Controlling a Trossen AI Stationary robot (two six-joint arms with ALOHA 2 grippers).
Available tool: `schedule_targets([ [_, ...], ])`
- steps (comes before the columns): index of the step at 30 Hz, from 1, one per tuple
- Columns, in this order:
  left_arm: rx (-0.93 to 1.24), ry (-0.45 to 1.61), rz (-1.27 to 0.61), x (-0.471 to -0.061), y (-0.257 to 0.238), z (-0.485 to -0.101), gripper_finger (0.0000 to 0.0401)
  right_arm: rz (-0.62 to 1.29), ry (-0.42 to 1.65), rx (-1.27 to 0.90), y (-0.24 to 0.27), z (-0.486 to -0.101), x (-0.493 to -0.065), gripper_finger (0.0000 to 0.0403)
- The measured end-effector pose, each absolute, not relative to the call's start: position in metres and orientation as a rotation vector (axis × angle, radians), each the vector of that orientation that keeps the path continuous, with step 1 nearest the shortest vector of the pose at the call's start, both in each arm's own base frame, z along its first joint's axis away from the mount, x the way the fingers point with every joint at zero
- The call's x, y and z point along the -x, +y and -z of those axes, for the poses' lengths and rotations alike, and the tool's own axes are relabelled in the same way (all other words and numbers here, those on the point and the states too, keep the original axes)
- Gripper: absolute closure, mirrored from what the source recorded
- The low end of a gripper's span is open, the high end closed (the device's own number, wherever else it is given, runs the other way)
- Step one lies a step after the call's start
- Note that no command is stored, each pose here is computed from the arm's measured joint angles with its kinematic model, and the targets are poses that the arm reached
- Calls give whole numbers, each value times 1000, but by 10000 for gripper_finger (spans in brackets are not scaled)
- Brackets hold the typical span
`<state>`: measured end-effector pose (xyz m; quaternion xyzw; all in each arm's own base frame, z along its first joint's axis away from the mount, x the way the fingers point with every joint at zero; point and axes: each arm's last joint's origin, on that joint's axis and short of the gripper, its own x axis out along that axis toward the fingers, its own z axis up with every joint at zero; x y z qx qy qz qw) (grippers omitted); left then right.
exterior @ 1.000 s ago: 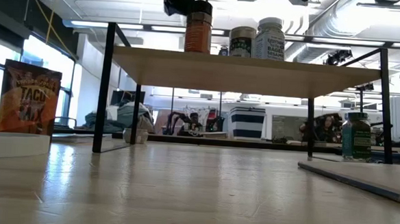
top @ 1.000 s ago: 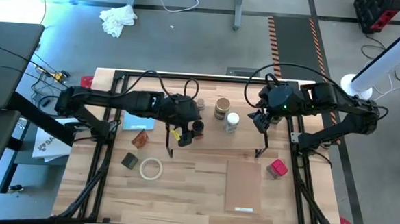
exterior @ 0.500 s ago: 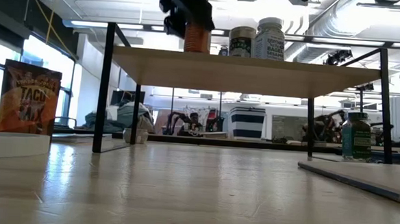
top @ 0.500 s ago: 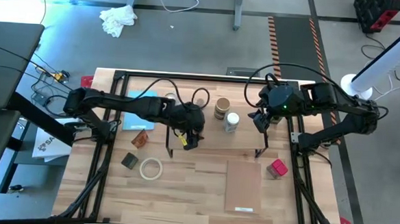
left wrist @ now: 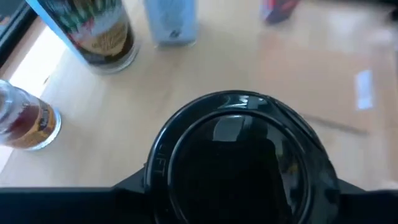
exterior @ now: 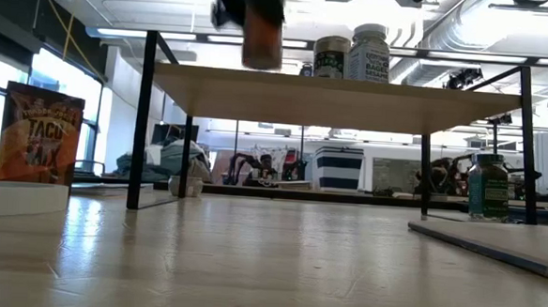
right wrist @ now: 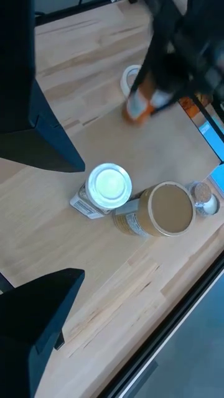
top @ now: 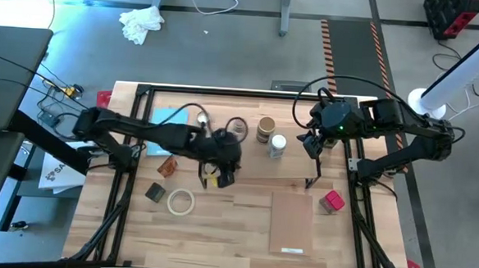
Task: Shelf spices
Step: Remove the black seasoning bottle from the shelf
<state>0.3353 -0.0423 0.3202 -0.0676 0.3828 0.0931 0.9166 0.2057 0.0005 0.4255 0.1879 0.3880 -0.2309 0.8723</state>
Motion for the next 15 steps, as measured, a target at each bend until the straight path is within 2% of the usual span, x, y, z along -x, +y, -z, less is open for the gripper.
schedule_targets([
  [4,198,735,-127,-296,-66,-354,234,485,809,-391,0,-426,-206,139],
  [9,310,725,-63,-245,-110,-376,234,488,806,-398,0,-426,-206,139],
  [15,296,815,-143,-204,-162,-355,234,492,775,-410,0,-427,-208,139],
])
